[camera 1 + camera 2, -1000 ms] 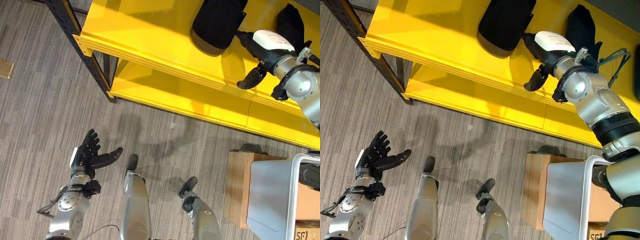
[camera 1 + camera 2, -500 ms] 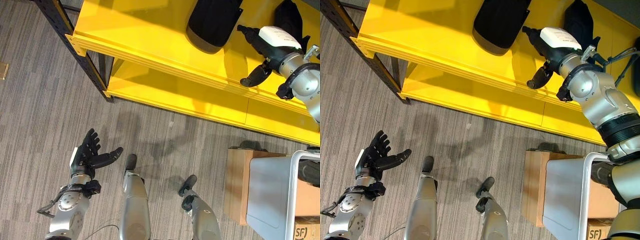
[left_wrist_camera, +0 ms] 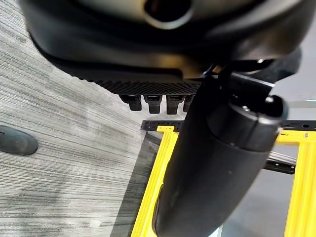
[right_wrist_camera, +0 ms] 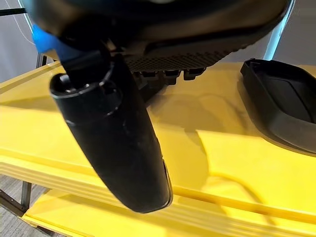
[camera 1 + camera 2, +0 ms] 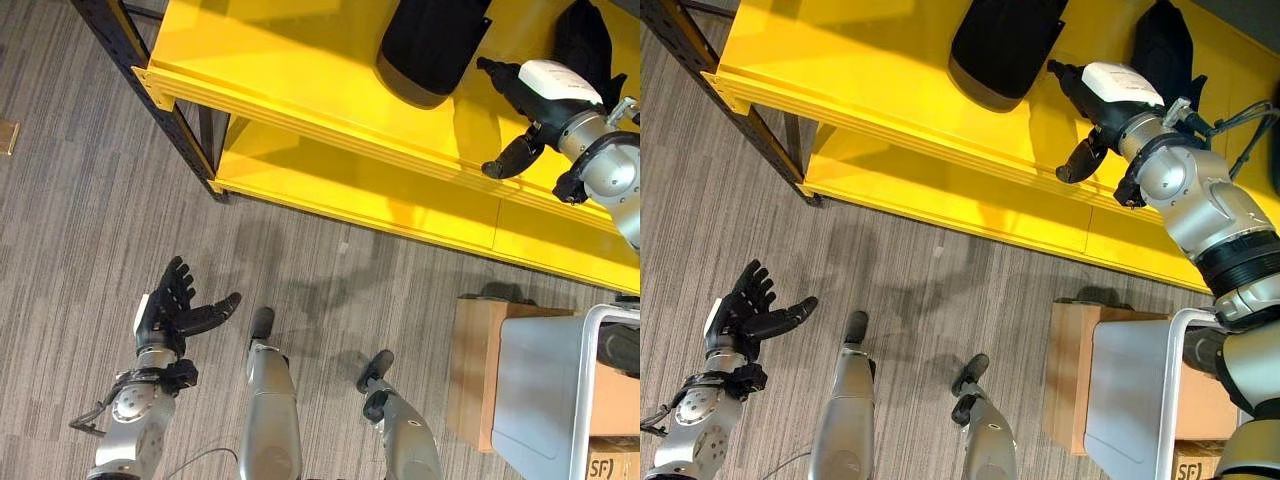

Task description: Move parts from the plastic box to the shelf.

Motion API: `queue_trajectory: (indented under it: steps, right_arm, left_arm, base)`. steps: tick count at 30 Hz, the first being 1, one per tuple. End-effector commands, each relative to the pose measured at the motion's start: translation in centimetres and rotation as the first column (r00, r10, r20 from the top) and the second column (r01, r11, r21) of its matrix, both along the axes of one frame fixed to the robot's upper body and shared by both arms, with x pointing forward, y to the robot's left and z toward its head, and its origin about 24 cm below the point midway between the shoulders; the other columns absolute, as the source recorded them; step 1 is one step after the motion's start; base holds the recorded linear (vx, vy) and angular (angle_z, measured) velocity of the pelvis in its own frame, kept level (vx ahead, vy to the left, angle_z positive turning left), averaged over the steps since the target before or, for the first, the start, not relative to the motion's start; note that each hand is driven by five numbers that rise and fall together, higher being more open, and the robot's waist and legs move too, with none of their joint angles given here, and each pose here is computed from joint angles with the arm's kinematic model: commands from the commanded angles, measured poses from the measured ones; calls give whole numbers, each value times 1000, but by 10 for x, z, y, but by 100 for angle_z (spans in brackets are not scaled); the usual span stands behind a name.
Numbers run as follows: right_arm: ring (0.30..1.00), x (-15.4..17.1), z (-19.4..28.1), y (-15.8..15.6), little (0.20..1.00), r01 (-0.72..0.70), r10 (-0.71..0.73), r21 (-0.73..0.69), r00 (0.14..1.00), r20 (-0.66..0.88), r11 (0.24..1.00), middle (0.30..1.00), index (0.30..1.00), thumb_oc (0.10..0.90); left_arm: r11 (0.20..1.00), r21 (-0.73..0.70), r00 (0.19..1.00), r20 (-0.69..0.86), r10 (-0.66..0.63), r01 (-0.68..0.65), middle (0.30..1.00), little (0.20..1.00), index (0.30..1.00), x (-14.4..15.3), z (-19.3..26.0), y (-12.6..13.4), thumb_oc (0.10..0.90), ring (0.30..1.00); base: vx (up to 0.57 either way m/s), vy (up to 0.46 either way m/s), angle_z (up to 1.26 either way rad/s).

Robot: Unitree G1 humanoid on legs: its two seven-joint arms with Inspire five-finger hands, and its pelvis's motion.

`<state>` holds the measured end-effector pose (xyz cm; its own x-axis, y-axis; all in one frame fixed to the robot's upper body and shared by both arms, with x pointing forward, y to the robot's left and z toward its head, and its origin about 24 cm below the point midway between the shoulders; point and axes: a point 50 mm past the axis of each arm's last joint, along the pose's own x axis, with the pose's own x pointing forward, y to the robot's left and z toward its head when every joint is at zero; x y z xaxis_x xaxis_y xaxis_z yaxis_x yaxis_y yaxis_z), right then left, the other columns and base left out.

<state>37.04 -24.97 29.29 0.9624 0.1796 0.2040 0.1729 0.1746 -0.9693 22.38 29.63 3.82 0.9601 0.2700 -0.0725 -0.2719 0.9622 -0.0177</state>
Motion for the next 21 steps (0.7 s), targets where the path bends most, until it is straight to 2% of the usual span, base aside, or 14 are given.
queue_trajectory:
  steps: [1,21]
  right_arm:
    - [1000,-10,45,-4,1000,3,-12,51,983,185,999,1000,1000,900]
    - [1000,-2,32,6,1000,-15,8,51,990,144,999,1000,1000,900]
  left_arm:
    - [995,96,990,140,-3,-11,1000,1000,1000,-4,30,11,900,1000]
    - [996,91,989,145,1,-14,1000,1000,1000,-4,30,9,900,1000]
  base:
    - [0,0,0]
    - [3,0,0]
